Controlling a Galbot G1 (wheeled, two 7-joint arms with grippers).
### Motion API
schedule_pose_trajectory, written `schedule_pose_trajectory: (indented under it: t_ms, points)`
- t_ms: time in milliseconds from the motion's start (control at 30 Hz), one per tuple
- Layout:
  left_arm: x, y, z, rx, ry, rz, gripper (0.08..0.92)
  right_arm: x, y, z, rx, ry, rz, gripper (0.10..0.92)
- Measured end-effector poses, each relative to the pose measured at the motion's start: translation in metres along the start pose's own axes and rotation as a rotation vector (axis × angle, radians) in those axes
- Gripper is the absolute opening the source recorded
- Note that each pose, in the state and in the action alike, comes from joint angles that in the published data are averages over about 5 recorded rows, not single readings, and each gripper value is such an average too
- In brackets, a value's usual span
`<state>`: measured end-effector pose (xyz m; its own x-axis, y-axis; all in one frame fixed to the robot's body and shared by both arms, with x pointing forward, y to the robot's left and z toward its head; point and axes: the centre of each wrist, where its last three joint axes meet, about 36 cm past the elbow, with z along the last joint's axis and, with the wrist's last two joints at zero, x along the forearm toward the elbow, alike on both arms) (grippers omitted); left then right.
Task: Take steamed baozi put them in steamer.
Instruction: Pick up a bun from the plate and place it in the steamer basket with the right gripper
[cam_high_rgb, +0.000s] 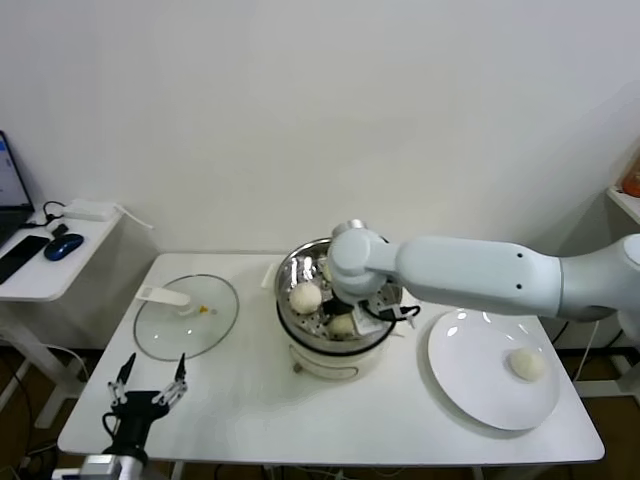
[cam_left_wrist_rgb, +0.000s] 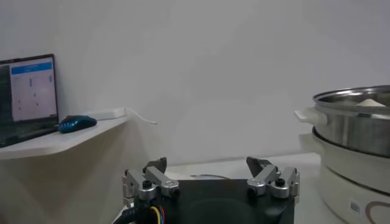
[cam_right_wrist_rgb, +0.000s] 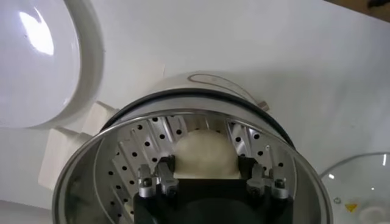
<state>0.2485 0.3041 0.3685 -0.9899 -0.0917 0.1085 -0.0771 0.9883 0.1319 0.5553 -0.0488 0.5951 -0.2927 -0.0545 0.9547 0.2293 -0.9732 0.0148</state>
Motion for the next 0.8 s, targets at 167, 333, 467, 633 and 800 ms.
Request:
schedule_pose_trajectory:
  t_ms: [167,333,467,633,800]
  points:
    - [0.0001,-0.0004,0.0005,0.001,0.002,0.001,0.823,-0.0040,-0.0018,-0.0024,0.008,-0.007,-0.002,0.670]
    - [0.0000,-0.0008,0.0010,0.001,0.004,0.001,0.823,-0.0072,-0.0020,-0.0046,0.011,-0.013,-0.005,0.677]
    - [0.0008,-0.0002,0.0023,0.000,0.008,-0.001,0.823,-0.0094,-0.0020,-0.0063,0.011,-0.017,-0.005,0.684]
    - [0.0014,0.0000,0.0033,0.000,0.010,-0.002,0.823,-0.0105,-0.0018,-0.0056,0.007,-0.021,-0.001,0.736]
    - [0.0011,0.0000,0.0031,0.000,0.008,-0.002,0.823,-0.0073,0.0000,-0.0013,-0.001,-0.020,0.003,0.816]
